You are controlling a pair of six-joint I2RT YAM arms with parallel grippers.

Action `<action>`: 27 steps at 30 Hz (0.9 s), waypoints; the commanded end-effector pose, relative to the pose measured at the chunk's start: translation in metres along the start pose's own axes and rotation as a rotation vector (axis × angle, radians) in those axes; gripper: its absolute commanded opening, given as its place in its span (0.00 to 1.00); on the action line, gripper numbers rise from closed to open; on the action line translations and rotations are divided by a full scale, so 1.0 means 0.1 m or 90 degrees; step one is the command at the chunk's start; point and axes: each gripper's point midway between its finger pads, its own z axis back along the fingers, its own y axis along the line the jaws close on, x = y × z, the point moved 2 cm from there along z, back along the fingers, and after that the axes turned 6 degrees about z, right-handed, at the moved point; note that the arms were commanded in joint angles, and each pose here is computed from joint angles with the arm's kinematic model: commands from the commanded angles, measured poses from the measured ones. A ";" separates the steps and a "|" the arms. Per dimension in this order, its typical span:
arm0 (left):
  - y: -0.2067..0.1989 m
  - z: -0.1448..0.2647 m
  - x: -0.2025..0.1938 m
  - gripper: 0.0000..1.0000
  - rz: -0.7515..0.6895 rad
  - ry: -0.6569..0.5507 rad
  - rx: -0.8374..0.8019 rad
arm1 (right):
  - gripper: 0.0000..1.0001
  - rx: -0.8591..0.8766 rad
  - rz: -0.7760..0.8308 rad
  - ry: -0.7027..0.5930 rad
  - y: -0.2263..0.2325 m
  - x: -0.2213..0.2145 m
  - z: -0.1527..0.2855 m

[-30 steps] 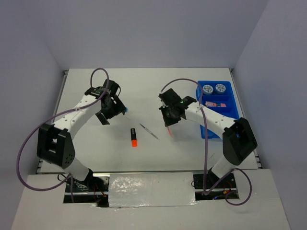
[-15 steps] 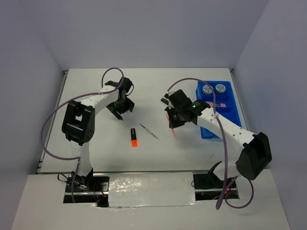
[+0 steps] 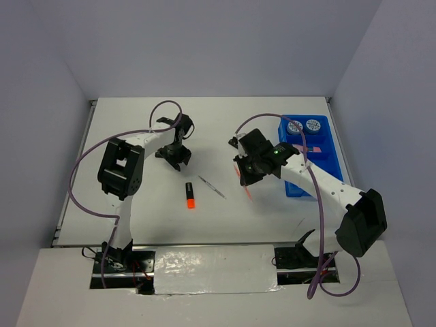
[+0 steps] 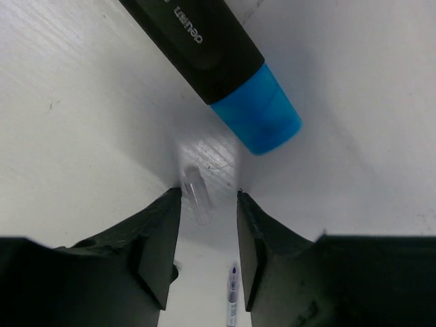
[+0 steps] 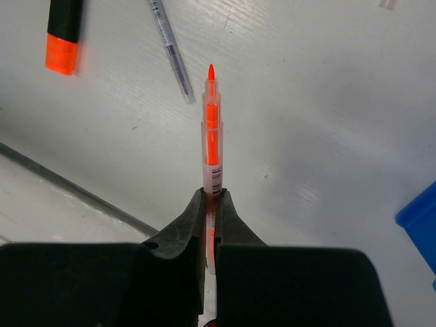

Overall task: Sort the stationery into containers
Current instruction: Close the pen cap on the pen.

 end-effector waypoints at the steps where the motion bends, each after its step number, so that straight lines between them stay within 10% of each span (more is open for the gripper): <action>1: 0.00 -0.02 0.06 0.49 0.006 -0.023 0.009 | 0.00 0.022 0.028 -0.034 0.08 0.17 0.15; 16: 0.09 0.02 -0.03 0.00 -0.019 0.005 -0.007 | 0.00 0.093 0.019 -0.041 0.24 0.26 0.07; 27: -0.67 2.24 -0.05 0.00 -0.223 -0.012 -0.626 | 0.00 0.365 -0.057 -0.231 0.84 0.74 0.63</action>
